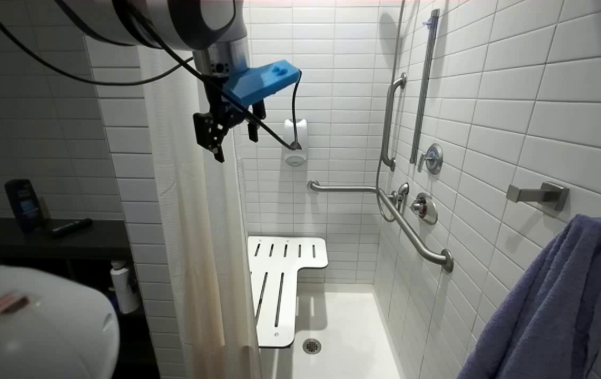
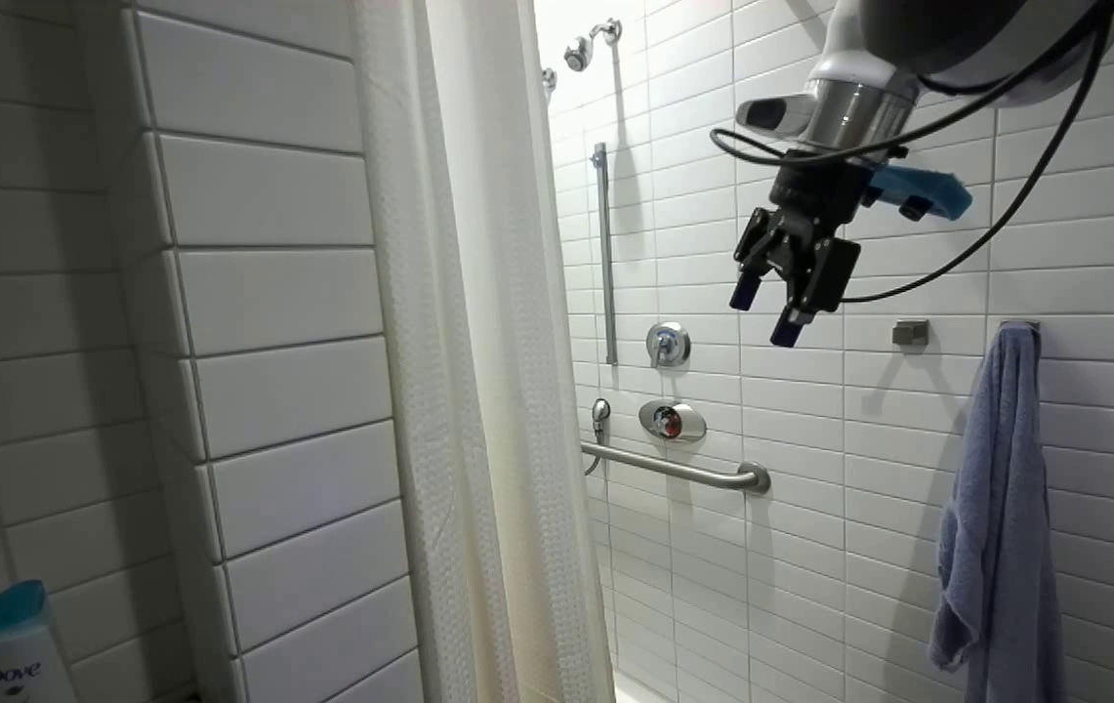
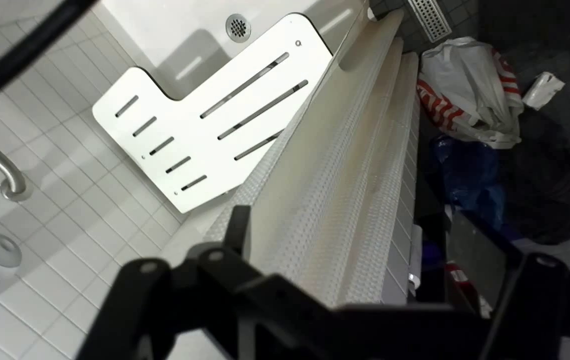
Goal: Close the curtain railing
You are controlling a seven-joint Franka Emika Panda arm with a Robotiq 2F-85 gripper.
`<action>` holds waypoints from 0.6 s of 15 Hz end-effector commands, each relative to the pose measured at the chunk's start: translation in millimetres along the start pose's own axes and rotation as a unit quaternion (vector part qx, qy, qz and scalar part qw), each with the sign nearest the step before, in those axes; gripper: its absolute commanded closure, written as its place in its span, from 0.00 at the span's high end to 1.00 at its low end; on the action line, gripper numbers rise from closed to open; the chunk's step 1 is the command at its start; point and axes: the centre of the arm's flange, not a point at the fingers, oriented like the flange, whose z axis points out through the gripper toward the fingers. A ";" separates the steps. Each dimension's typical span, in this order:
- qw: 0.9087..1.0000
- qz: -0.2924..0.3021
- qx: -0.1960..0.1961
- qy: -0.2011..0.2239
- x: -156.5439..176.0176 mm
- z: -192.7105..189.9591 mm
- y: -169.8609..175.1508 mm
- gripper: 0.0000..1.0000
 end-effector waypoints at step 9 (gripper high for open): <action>0.982 -0.176 0.011 0.063 -17.6 8.4 -3.0 1.00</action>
